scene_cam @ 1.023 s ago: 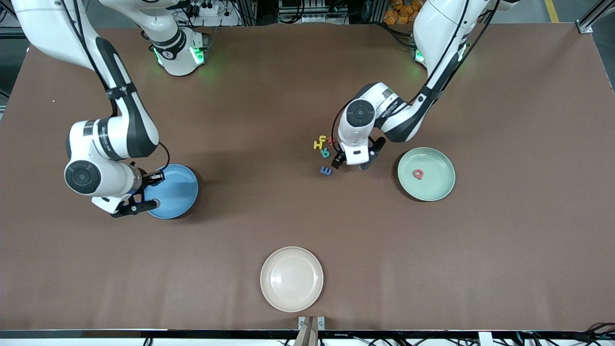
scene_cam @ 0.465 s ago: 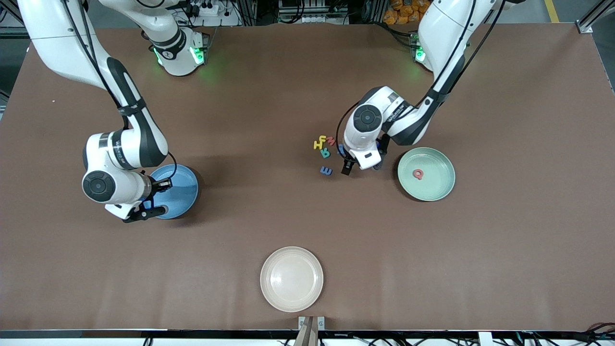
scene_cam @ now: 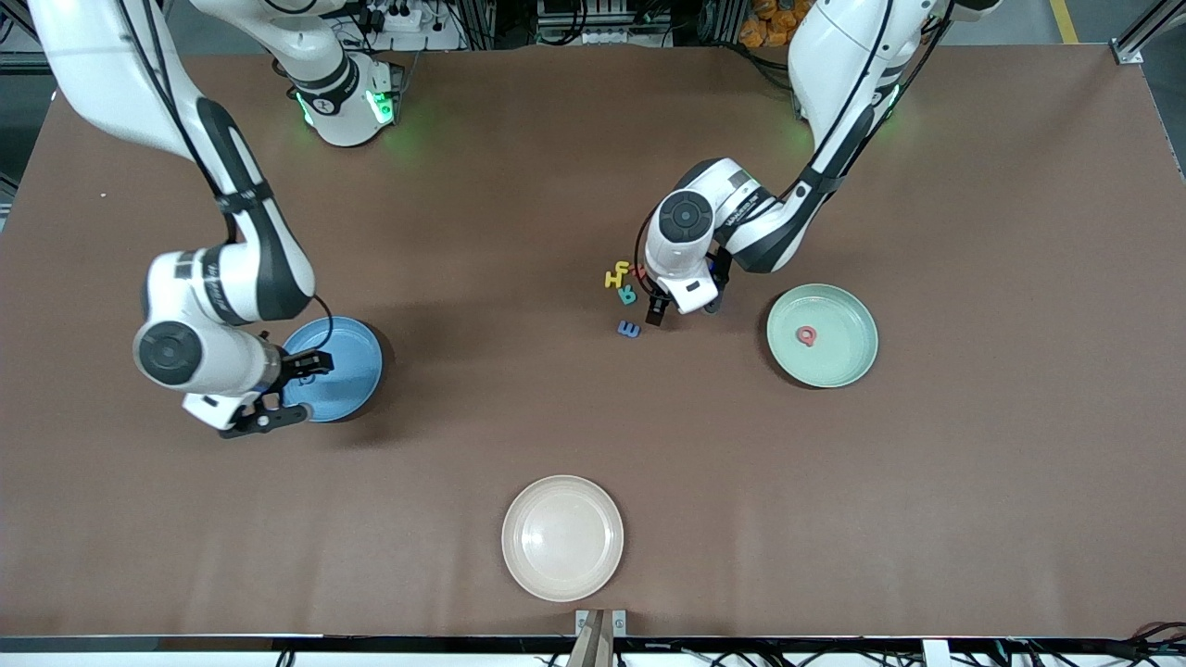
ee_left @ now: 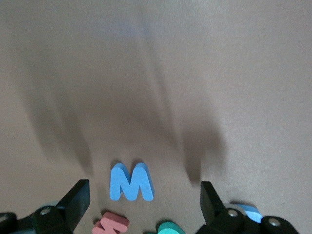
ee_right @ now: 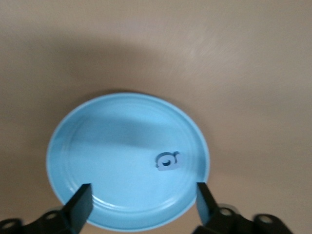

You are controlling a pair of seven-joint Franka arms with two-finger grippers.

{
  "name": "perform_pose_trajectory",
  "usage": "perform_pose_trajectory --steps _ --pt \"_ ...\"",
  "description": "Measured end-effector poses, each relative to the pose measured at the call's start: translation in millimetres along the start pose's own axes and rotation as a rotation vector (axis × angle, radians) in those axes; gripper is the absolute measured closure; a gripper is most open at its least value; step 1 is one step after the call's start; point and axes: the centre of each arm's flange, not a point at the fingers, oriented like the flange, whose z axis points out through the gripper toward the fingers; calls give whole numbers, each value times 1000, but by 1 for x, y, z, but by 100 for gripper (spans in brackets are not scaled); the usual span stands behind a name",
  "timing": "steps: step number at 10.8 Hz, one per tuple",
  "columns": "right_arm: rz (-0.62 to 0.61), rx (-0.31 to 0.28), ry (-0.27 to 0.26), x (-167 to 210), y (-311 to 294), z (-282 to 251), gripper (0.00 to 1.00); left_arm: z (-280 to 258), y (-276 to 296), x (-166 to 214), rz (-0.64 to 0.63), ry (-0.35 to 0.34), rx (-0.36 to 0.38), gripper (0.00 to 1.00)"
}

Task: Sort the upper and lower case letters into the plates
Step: 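Release the a on the blue plate while the left gripper lowers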

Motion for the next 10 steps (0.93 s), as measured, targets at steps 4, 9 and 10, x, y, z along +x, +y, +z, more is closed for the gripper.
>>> perform_pose_trajectory --steps 4,9,10 --pt "35 -23 106 -24 16 -127 0 13 -10 2 13 -3 -15 0" --pt "95 25 179 -72 32 -259 0 17 -15 3 20 -9 -29 0" --pt "113 61 191 -89 37 -277 0 18 -17 3 35 -6 -40 0"
